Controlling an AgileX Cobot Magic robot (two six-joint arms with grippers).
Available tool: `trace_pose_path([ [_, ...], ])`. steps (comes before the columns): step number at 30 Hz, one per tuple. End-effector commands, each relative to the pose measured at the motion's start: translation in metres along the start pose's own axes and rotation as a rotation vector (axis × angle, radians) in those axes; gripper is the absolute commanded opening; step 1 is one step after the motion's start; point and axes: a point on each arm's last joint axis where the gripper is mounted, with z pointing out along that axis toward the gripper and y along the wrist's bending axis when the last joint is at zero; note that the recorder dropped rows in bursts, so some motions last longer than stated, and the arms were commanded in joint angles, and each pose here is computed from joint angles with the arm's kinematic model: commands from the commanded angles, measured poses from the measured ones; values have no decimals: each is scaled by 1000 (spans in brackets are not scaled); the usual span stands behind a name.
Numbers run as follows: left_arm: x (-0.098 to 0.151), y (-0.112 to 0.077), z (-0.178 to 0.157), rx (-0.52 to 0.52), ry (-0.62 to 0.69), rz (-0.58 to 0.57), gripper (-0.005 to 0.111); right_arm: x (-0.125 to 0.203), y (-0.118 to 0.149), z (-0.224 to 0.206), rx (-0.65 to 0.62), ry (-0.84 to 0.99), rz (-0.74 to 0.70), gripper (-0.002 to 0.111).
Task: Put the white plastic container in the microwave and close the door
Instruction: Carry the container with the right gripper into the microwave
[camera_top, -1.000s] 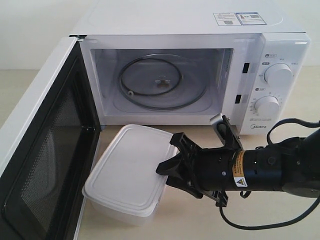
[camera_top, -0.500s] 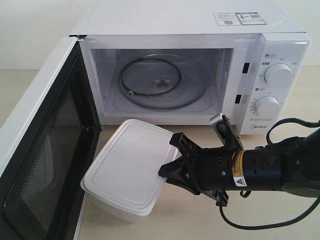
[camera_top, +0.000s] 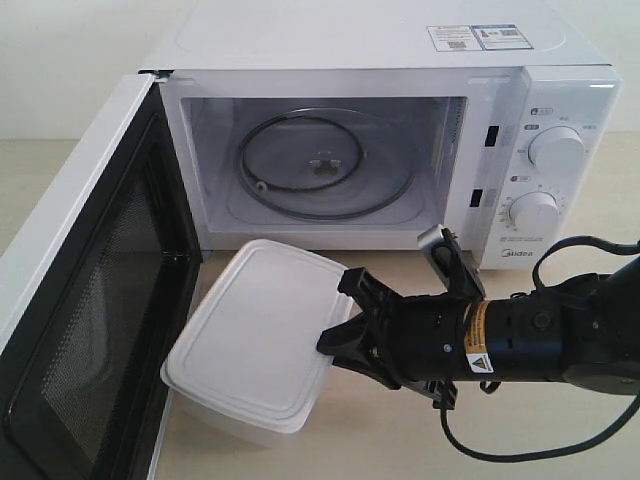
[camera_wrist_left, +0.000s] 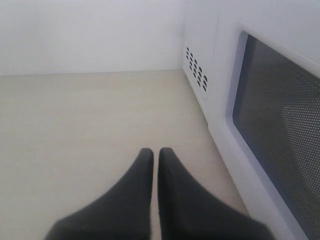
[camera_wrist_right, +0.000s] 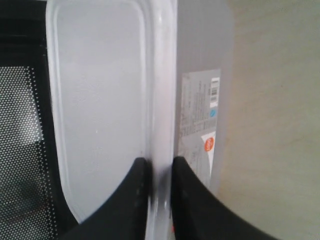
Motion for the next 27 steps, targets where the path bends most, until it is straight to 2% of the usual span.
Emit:
trace_pose_path([
  [1,1,0,0,1,0,-10,4,-1,4,-3,8,-16,-74,0],
  [4,1,0,0,1,0,-10,4,-5,14,-10,-9,-65,-113,0],
  [10,1,0,0,1,0,-10,4,-13,26,-30,77,-172,-154,0],
  [14,1,0,0,1,0,-10,4,-16,29,-33,78,-201,-145,0],
  [20,1,0,0,-1,0,-6,4,-22,33,-34,30,-273,-99,0],
  [27,1,0,0,-1,0,-6,4,-23,44,-35,-87,-300,-119,0],
])
